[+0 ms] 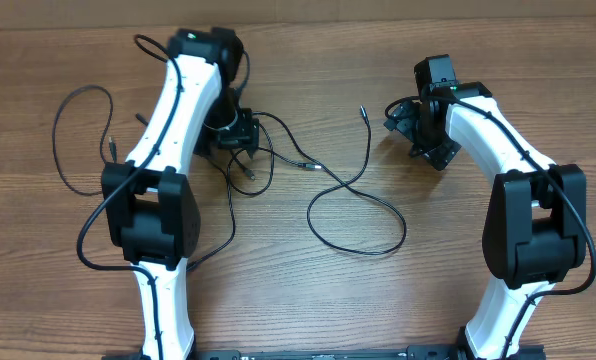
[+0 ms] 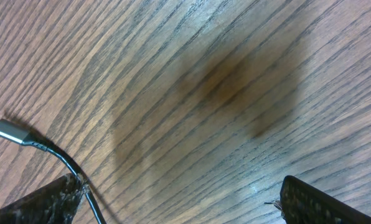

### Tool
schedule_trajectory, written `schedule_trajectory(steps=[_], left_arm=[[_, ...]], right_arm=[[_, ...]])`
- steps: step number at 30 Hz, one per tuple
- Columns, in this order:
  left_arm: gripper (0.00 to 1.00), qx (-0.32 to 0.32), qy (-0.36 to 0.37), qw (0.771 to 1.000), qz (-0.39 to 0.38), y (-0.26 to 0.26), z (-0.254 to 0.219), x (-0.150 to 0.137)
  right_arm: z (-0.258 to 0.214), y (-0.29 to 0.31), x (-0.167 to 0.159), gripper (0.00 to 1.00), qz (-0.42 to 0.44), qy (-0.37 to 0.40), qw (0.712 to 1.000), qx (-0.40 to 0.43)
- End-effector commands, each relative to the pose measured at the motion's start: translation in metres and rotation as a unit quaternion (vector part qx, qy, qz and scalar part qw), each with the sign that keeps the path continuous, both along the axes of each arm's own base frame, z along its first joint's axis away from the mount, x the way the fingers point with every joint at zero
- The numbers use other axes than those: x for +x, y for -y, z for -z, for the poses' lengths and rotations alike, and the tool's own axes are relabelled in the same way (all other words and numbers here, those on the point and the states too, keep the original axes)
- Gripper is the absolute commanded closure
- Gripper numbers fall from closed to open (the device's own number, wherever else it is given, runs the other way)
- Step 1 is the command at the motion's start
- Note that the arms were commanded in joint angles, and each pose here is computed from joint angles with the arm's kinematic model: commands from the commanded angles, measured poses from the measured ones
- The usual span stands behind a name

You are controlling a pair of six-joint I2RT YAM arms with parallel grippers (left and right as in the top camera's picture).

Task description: Untangle cables

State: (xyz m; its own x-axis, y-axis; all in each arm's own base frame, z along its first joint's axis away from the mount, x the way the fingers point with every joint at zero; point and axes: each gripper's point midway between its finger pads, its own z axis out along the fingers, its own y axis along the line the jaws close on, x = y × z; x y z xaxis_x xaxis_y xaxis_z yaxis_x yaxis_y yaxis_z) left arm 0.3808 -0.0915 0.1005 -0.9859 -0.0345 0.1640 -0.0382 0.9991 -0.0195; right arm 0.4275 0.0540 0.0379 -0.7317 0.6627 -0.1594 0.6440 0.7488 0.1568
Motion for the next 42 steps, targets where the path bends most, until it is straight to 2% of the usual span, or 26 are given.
schedule_trajectory(steps=[1,7,9,10,11,12,16,20,22,25,27,31,34,36,38,41,42], left_arm=[[0.23,0.009,0.004,1.000,0.010,0.010,0.002,-0.011],[0.31,0.000,0.008,1.000,0.029,0.032,0.032,-0.015],[0.39,-0.003,0.016,0.999,0.037,0.039,0.034,-0.014],[0.53,-0.005,0.021,0.999,0.040,0.042,0.034,-0.012],[0.85,-0.016,0.027,0.999,0.043,0.049,0.034,-0.010],[0.95,-0.024,0.029,0.998,0.043,0.053,0.033,-0.009],[0.96,-0.054,0.068,0.995,0.045,0.064,0.005,0.001],[0.96,-0.086,0.174,0.980,0.048,0.068,-0.067,0.011],[0.96,-0.104,0.242,0.963,0.050,0.067,-0.115,0.010],[0.96,-0.132,0.337,0.931,0.051,0.065,-0.180,0.004],[0.95,-0.159,0.434,0.885,0.053,0.061,-0.247,-0.008],[0.96,-0.168,0.543,0.821,0.046,0.047,-0.321,-0.026],[0.96,-0.175,0.585,0.791,0.041,0.041,-0.351,-0.037],[0.96,-0.174,0.583,0.793,0.042,0.039,-0.351,-0.043],[0.96,-0.169,0.561,0.809,0.041,0.038,-0.339,-0.047],[0.96,-0.152,0.491,0.857,0.036,0.035,-0.298,-0.055],[0.96,-0.142,0.452,0.880,0.031,0.034,-0.276,-0.058]], right_arm=[[-0.001,0.002,0.003,0.00,-0.002,0.004,1.000,-0.007],[-0.001,0.002,0.003,0.00,-0.002,0.004,1.000,-0.007],[-0.001,0.002,0.003,0.00,-0.002,0.004,1.000,-0.007],[-0.001,0.002,0.003,0.00,-0.002,0.004,1.000,-0.007],[-0.001,0.002,0.003,0.00,-0.002,0.004,1.000,-0.007],[-0.001,0.002,0.003,0.00,-0.002,0.004,1.000,-0.007],[-0.001,0.002,0.003,0.00,-0.002,0.004,1.000,-0.007],[-0.001,0.002,0.003,0.00,-0.002,0.004,1.000,-0.007],[-0.001,0.002,0.003,0.00,-0.002,0.004,1.000,-0.007],[-0.001,0.002,0.002,0.00,-0.002,0.004,1.000,-0.007],[-0.001,0.002,0.003,0.00,-0.002,0.004,1.000,-0.007],[-0.001,0.002,0.003,0.00,-0.002,0.004,1.000,-0.007],[-0.001,0.002,0.003,0.00,-0.002,0.004,1.000,-0.007],[-0.001,0.002,0.003,0.00,-0.002,0.004,1.000,-0.007],[-0.001,0.002,0.003,0.00,-0.002,0.004,1.000,-0.007],[-0.001,0.002,0.003,0.00,-0.002,0.004,1.000,-0.007],[-0.001,0.002,0.002,0.00,-0.002,0.004,1.000,-0.007]])
